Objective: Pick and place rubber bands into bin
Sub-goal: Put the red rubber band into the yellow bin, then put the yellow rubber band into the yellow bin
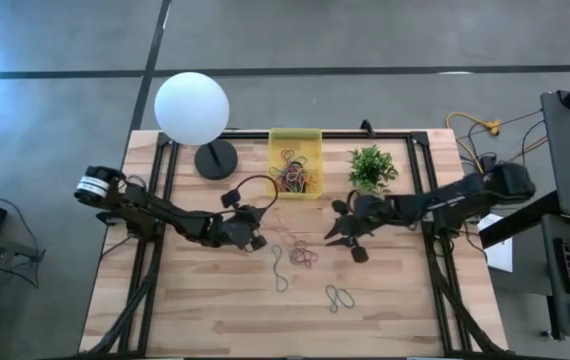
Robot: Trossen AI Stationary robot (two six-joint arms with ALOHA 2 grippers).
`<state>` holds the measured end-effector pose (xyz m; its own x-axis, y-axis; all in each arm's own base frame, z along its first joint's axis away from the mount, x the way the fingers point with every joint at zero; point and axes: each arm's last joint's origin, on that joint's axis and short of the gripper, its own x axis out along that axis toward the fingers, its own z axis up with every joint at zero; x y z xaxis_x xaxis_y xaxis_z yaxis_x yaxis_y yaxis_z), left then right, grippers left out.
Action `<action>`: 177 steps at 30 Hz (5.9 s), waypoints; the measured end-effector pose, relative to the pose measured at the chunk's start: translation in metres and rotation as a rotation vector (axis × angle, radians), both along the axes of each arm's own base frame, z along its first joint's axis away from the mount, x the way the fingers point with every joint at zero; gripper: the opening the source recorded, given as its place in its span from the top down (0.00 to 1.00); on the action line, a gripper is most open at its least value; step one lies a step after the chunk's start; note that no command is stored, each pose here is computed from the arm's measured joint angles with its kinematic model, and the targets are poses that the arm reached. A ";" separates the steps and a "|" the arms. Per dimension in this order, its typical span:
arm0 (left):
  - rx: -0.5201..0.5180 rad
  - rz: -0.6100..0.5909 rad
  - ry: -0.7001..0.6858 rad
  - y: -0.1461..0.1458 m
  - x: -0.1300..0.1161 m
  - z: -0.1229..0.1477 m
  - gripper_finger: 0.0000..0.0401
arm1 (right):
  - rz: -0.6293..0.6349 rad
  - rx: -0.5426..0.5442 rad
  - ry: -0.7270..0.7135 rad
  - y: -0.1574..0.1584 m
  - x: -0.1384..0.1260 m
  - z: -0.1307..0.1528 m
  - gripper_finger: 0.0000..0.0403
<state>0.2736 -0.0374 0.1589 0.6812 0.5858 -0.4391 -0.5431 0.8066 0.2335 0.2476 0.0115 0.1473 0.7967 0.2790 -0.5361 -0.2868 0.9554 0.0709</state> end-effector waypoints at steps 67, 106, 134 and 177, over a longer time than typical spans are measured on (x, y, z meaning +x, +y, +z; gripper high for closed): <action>-0.053 0.075 -0.033 0.003 -0.012 -0.014 1.00 | -0.028 -0.225 0.260 -0.014 0.100 -0.018 0.98; -0.063 0.068 -0.051 0.003 -0.011 -0.013 1.00 | -0.166 -0.158 0.338 0.016 -0.024 0.047 0.96; -0.063 0.067 -0.051 0.003 -0.011 -0.013 1.00 | -0.121 -0.225 0.400 0.020 0.006 -0.001 0.72; -0.067 0.067 -0.052 0.003 -0.012 -0.014 1.00 | -0.144 -0.346 0.398 0.010 0.026 -0.015 0.98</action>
<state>0.2619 -0.0343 0.1451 0.6643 0.6013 -0.4440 -0.6062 0.7809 0.1506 0.2736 0.0214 0.1328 0.5303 -0.0642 -0.8454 -0.1668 0.9698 -0.1782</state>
